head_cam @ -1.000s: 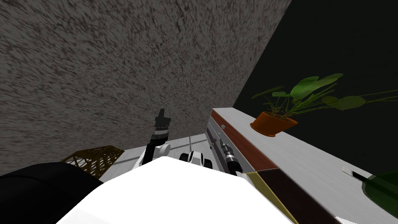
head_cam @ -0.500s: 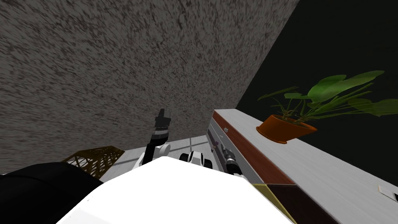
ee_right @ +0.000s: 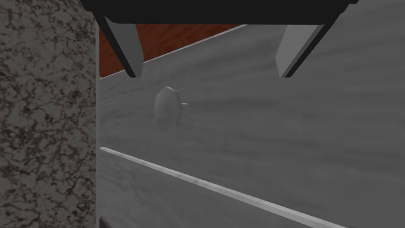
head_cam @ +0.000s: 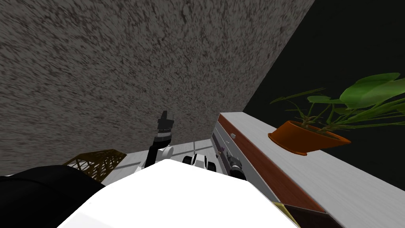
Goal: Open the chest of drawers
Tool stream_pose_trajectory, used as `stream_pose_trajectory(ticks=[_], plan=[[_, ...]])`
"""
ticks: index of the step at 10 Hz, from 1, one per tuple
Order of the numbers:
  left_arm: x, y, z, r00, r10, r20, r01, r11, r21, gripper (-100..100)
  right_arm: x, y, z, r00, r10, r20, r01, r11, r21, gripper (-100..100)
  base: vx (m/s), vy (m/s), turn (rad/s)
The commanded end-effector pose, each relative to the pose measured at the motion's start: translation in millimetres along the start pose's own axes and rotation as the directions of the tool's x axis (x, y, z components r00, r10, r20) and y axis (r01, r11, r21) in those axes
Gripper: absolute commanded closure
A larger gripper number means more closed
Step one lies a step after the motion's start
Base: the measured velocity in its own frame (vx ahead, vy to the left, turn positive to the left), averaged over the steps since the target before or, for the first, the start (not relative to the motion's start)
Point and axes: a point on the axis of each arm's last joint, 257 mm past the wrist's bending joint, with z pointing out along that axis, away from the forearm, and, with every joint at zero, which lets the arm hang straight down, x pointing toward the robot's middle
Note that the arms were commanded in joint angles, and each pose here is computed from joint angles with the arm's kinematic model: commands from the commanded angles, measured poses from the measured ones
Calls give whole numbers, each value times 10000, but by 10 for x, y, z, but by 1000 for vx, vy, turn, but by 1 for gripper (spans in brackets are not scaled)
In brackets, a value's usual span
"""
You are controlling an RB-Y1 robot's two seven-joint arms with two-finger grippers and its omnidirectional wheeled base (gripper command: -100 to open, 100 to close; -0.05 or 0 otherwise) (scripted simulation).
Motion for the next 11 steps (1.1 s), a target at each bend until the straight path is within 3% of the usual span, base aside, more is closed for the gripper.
stream_pose_trajectory(ticks=[1, 2, 3, 4, 5, 6, 7, 8, 9, 10, 11], plan=[[0, 0, 0, 10000, 0, 0, 0, 10000, 0, 0, 257, -282, -32, 9925, -1105, -525, 1147, 9898, 840, -100, 89, 35, 71], [0, 0, 0, 10000, 0, 0, 0, 10000, 0, 0, 239, -326, -36, 9898, -1335, -498, 1380, 9853, 1007, -100, 78, 32, 29], [0, 0, 0, 10000, 0, 0, 0, 10000, 0, 0, 412, -462, -72, 9788, -1831, -918, 1947, 9709, 1397, -100, 85, 24, 64], [0, 0, 0, 10000, 0, 0, 0, 10000, 0, 0, 397, -507, -79, 9759, -1980, -918, 2105, 9650, 1566, -100, 77, 15, 32], [0, 0, 0, 10000, 1, 0, -1, 10000, 0, 0, 554, -617, -122, 9596, -2487, -1318, 2701, 9454, 1824, -100, 93, 22, 54], [0, 0, 0, 10000, 0, 0, 0, 10000, 0, 0, 512, -680, -133, 9514, -2793, -1294, 3014, 9309, 2063, -100, 94, 17, 37], [0, 0, 0, 10000, 1, 0, -1, 10000, 0, 0, 663, -784, -186, 9315, -3206, -1716, 3541, 9071, 2274, -100, 95, 30, 64], [0, 0, 0, 10000, 0, 0, 0, 10000, 0, 0, 622, -842, -200, 9234, -3437, -1710, 3781, 8915, 2497, -100, 77, 15, 31], [0, 0, 0, 10000, 1, 0, -1, 10000, 0, 0, 745, -939, -259, 8960, -3912, -2102, 4375, 8588, 2668, -100, 90, 8, 64], [0, 0, 0, 10000, 0, 0, 0, 10000, 0, 0, 710, -989, -275, 8896, -4048, -2114, 4523, 8448, 2860, -100, 79, 14, 29], [0, 0, 0, 10000, 1, 0, -1, 10000, 0, 0, 821, -1070, -336, 8589, -4476, -2488, 5075, 8091, 2962, -100, 81, 20, 51]])
